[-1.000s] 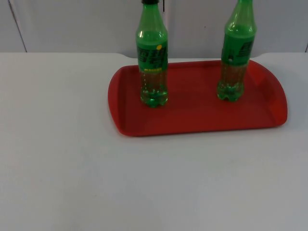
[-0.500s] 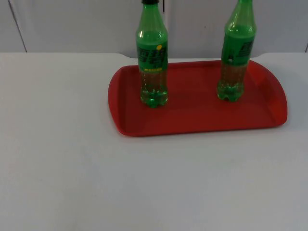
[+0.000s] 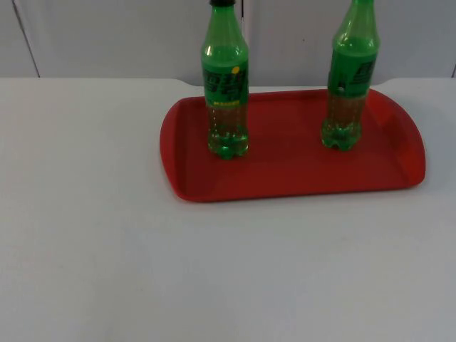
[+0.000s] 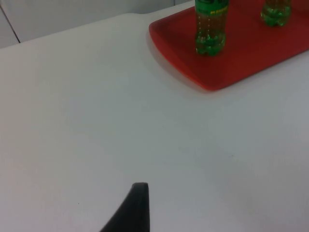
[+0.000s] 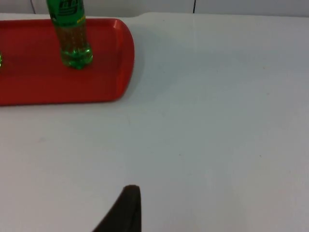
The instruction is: Place the bottle upright on the tray.
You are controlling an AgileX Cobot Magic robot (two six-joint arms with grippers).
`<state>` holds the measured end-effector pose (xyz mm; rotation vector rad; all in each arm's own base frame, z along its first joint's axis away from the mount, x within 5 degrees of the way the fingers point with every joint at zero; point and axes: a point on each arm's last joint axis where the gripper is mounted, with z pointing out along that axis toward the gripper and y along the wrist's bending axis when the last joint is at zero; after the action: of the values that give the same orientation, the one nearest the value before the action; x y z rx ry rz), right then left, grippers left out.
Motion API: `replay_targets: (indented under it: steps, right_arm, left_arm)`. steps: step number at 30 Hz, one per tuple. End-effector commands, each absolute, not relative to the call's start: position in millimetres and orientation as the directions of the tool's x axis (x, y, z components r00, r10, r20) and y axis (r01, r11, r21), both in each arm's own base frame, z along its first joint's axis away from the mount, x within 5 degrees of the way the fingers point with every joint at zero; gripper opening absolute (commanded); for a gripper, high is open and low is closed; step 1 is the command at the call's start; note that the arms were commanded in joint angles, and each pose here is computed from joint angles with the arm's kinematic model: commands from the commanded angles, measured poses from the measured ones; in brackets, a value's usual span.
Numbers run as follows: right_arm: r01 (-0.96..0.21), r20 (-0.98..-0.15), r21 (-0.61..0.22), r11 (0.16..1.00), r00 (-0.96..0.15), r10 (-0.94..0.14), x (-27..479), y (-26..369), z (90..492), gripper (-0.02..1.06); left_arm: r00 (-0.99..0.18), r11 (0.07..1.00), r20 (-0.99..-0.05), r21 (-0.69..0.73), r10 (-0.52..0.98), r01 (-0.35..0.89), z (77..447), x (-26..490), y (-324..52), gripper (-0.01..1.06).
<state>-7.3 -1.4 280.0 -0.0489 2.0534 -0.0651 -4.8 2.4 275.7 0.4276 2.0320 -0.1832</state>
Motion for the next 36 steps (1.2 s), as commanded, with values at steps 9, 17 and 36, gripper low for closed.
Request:
replay_targets:
  steps: [9, 17, 36]
  right_arm:
    - [-0.001, -0.888, -0.063, 0.998, -0.457, -0.057, -7.5, -1.2, 280.4, 1.05]
    - [-0.001, -0.888, -0.063, 0.998, -0.457, -0.057, -7.5, -1.2, 280.4, 1.05]
    - [-0.001, -0.888, -0.063, 0.998, -0.457, -0.057, -7.5, -1.2, 280.4, 1.05]
  left_arm:
    - [-0.423, 0.929, -0.88, 0.051, 0.215, 0.366, 275.1, -4.4, 2.7, 1.05]
    - [-0.423, 0.929, -0.88, 0.051, 0.215, 0.366, 275.1, -4.4, 2.7, 1.05]
    - [-0.43, 0.945, -0.881, 0.056, 0.199, 0.324, 275.3, -4.3, 2.9, 1.05]
